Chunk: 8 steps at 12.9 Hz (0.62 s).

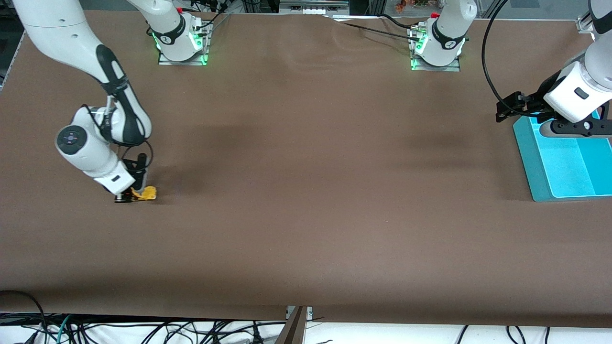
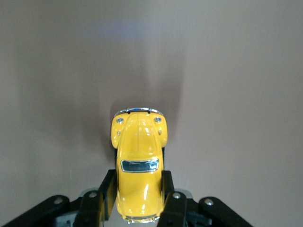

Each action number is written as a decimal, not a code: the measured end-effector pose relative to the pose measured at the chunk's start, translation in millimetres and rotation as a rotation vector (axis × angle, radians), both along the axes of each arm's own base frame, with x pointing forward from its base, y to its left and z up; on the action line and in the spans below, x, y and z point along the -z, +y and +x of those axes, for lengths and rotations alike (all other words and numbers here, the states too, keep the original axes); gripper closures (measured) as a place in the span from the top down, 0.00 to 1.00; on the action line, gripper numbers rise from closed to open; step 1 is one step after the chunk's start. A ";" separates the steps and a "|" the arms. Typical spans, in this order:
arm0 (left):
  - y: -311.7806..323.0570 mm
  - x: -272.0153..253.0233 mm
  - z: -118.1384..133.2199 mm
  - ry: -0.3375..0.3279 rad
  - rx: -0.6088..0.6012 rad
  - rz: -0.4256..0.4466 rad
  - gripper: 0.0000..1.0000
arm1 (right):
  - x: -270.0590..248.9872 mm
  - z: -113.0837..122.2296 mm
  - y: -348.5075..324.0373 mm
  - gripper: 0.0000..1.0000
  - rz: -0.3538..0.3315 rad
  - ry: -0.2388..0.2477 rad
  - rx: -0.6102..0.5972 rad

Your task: Wind and store yellow beetle car

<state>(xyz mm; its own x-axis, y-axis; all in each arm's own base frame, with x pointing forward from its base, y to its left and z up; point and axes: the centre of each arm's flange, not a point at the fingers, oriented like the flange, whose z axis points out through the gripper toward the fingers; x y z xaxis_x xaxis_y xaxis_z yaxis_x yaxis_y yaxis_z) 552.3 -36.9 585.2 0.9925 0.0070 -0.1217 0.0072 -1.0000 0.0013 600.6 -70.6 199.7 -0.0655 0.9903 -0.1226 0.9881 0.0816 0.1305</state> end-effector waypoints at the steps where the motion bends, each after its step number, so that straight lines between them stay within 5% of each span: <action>1: -0.1 0.0 0.0 0.000 0.000 0.000 1.00 | 0.4 -1.6 -17.6 0.42 -0.005 -0.006 0.001; 7: -0.2 0.0 0.0 0.000 0.000 0.000 1.00 | 1.0 -3.6 -33.4 0.43 -0.005 -0.010 -0.004; 8: -0.3 0.0 0.0 0.000 0.000 0.000 1.00 | 5.2 -4.9 -31.6 0.50 -0.003 0.001 -0.008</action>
